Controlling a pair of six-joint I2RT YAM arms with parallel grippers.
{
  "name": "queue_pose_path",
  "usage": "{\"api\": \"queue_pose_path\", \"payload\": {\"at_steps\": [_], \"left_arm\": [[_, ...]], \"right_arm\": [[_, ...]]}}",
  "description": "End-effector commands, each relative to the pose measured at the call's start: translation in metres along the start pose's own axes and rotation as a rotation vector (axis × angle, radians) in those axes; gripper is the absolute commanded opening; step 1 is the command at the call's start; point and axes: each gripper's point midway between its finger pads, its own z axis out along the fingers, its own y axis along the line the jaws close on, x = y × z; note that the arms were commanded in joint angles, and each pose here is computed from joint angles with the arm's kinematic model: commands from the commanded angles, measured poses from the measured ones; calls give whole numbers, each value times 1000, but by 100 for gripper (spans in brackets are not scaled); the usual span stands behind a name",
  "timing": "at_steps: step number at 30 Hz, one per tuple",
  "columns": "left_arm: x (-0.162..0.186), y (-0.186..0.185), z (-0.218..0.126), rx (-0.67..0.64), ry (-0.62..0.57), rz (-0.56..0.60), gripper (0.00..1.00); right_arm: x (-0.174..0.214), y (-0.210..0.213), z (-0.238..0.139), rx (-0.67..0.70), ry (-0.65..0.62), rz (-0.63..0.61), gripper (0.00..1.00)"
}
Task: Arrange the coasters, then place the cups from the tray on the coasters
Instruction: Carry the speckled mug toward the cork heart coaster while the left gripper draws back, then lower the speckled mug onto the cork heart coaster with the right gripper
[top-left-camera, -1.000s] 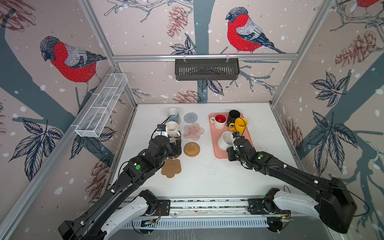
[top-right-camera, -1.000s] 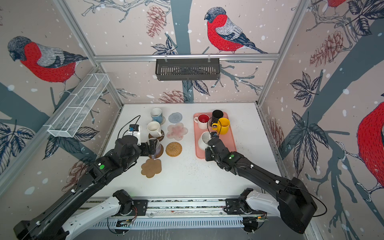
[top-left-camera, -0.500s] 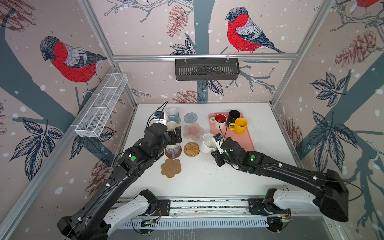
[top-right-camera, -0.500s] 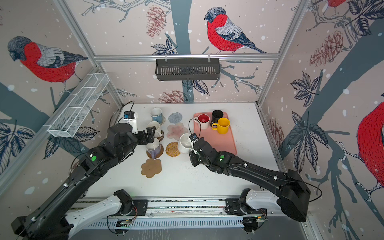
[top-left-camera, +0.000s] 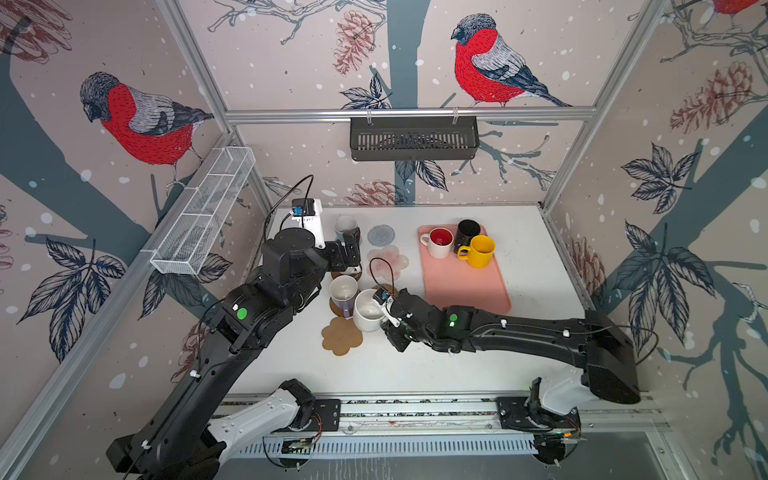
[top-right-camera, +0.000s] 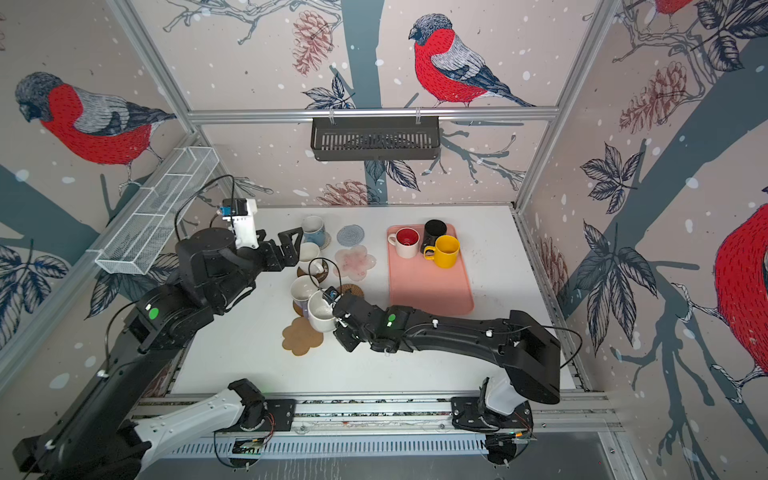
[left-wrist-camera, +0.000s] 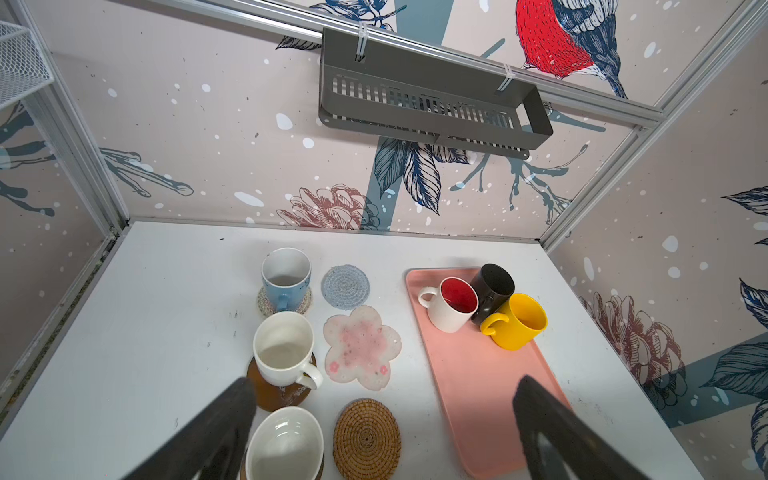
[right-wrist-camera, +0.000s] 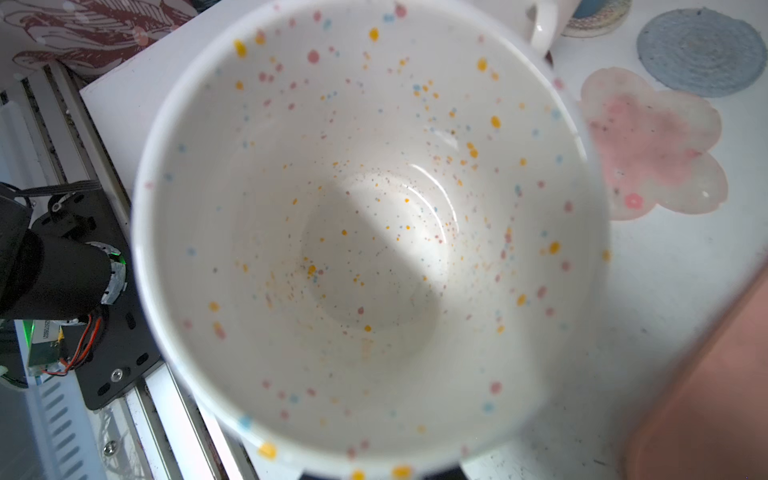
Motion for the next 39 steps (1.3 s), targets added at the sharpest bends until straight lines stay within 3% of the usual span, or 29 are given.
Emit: {"api": "queue_pose_path", "payload": {"at_steps": [1, 12, 28, 39], "left_arm": [[1, 1, -2, 1, 8, 19, 97], [8, 2, 0, 6, 13, 30, 97], [20, 2, 6, 10, 30, 36, 97], [25, 7, 4, 2, 24, 32, 97]], "right_arm": [[-16, 18, 8, -31, -38, -51, 1], [-11, 55, 46, -72, 41, -150, 1], [-9, 59, 80, -40, 78, -204, 0], [-15, 47, 93, -11, 74, -166, 0]]}}
